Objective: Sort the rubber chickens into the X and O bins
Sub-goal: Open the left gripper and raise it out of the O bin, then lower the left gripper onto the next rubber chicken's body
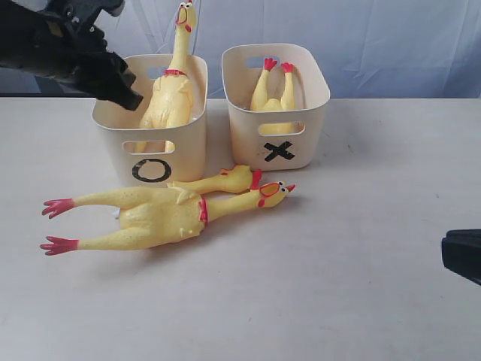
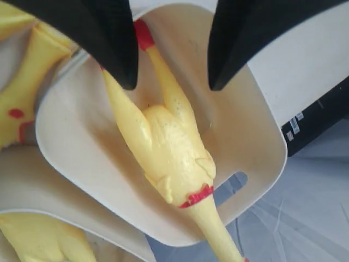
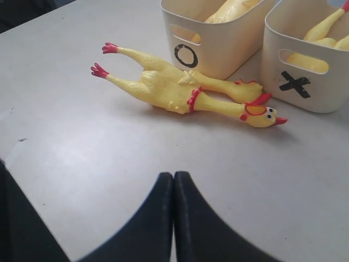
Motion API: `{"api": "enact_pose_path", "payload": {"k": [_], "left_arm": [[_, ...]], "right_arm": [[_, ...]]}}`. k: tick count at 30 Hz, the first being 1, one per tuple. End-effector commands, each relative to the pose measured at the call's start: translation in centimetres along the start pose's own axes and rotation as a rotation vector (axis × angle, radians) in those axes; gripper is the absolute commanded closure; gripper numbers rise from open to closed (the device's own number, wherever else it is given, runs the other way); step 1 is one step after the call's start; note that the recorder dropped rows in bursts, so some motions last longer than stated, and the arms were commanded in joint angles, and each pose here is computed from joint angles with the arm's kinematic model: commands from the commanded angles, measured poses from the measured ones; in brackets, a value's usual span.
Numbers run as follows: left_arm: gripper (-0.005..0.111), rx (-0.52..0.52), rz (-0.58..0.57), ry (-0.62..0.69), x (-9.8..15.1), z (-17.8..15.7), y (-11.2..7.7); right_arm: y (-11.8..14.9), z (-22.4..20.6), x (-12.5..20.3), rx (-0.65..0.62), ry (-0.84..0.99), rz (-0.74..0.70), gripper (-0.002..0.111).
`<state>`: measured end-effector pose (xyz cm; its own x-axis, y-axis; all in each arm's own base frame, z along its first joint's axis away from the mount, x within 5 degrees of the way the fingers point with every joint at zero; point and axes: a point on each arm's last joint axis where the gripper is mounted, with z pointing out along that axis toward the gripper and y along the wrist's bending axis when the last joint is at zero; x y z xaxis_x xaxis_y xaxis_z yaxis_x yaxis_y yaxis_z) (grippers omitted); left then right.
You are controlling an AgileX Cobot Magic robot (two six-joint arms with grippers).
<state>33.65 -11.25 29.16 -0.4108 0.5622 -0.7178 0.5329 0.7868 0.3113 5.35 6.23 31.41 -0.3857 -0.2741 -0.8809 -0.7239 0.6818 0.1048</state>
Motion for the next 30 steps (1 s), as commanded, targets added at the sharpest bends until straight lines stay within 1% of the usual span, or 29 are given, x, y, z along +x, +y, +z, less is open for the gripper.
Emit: {"api": "enact_pose_path", "payload": {"k": [1, 3, 5, 8, 10, 12, 14, 17, 21, 26, 30], "left_arm": [[0.067, 0.016, 0.009, 0.016, 0.9, -3.0, -0.5], [0.067, 0.040, 0.032, 0.028, 1.4, -4.2, -1.0], [0.067, 0.101, 0.075, 0.036, 1.6, -5.3, -1.6], [0.066, 0.281, 0.166, 0.049, 2.0, -6.2, -3.2], [0.064, 0.425, 0.247, 0.031, 2.1, -6.6, -4.4], [0.062, 0.503, 0.307, 0.009, 2.1, -6.6, -5.1], [0.058, 0.516, 0.351, 0.030, 2.3, -6.1, -5.6], [0.052, 0.495, 0.439, 0.085, 2.8, -5.0, -5.8], [0.044, 0.525, 0.436, 0.145, 3.7, -2.7, -6.2], [0.043, 0.539, 0.459, 0.243, 5.1, -0.5, -6.3], [0.043, 0.538, 0.492, 0.284, 5.8, 0.8, -6.4]], "right_arm": [[0.0, 0.0, 0.2, -0.003, 0.013, -0.001, 0.109], [0.1, 0.0, 0.3, -0.004, 0.015, -0.001, 0.109], [0.1, 0.0, 0.3, -0.004, 0.015, -0.001, 0.109], [0.1, 0.0, 0.3, -0.004, 0.015, -0.001, 0.109], [0.1, 0.0, 0.3, -0.005, 0.016, -0.001, 0.109], [0.1, 0.0, 0.3, -0.005, 0.016, -0.001, 0.109], [0.1, 0.0, 0.3, -0.005, 0.016, -0.001, 0.109], [0.1, 0.0, 0.3, -0.005, 0.016, -0.001, 0.109], [0.1, 0.0, 0.3, -0.006, 0.018, -0.001, 0.109], [0.1, 0.0, 0.3, -0.007, 0.020, -0.001, 0.109], [0.1, 0.0, 0.3, -0.007, 0.020, -0.001, 0.109]]}}
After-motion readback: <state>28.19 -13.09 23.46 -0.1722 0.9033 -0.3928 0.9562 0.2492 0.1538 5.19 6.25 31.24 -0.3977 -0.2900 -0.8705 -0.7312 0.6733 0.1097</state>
